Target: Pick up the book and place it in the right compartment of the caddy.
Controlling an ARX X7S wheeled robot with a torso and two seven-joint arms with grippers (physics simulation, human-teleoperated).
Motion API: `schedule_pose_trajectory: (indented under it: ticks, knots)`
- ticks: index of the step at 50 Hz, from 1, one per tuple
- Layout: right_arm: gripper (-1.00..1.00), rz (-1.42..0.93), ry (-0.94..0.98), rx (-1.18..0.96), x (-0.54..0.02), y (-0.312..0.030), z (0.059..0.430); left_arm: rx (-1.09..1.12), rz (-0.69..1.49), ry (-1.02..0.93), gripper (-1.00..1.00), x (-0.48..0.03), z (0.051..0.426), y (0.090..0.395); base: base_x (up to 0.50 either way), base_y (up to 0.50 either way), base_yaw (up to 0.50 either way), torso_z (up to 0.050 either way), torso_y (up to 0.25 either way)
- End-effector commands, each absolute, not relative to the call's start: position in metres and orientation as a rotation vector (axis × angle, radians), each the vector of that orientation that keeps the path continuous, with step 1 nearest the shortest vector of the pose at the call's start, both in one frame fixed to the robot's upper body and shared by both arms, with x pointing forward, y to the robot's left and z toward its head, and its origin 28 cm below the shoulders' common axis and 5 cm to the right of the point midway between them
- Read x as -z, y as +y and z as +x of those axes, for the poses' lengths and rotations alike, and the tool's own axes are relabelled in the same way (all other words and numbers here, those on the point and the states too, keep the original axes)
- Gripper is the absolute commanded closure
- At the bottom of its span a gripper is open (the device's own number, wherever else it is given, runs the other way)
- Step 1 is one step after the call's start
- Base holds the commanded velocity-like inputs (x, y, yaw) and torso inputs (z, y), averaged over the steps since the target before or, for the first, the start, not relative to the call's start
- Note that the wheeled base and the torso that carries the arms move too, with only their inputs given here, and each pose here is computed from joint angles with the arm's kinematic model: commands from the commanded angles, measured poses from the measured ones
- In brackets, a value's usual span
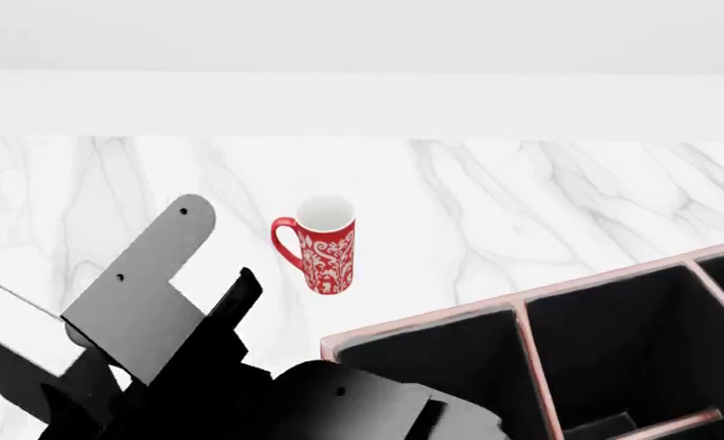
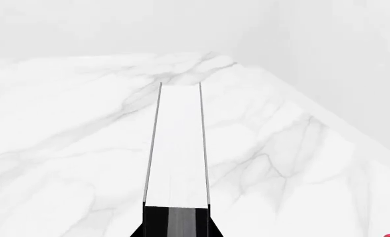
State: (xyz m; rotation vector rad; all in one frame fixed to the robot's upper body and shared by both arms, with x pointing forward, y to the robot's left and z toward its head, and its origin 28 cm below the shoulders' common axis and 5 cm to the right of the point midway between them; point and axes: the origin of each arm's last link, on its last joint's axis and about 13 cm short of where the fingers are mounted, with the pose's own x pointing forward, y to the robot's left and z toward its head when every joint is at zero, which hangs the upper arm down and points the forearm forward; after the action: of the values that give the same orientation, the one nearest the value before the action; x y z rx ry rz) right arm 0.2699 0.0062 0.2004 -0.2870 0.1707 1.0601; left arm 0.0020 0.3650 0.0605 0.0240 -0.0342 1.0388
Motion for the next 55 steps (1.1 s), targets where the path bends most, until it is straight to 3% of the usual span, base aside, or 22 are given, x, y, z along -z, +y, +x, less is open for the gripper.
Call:
schedule_pose_trajectory:
  ticks: [1, 23, 55]
  knots:
    - [1.00, -0.203, 0.080, -0.908, -0.237, -0.002, 0.277, -1.044, 0.019, -0.038, -1.00, -0.060, -0.001, 0.366, 0.00, 0.00, 0.00, 0.000, 0.000]
    - [1.00, -0.108, 0.059, -0.478, -0.268, -0.033, 0.325, -1.045, 0.018, -0.035, -1.00, -0.058, 0.000, 0.367, 0.00, 0.00, 0.00, 0.000, 0.001]
    - [1.00, -0.059, 0.058, -0.251, -0.282, -0.076, 0.361, -1.028, 0.019, -0.050, -1.00, -0.060, 0.002, 0.366, 0.00, 0.00, 0.00, 0.000, 0.002]
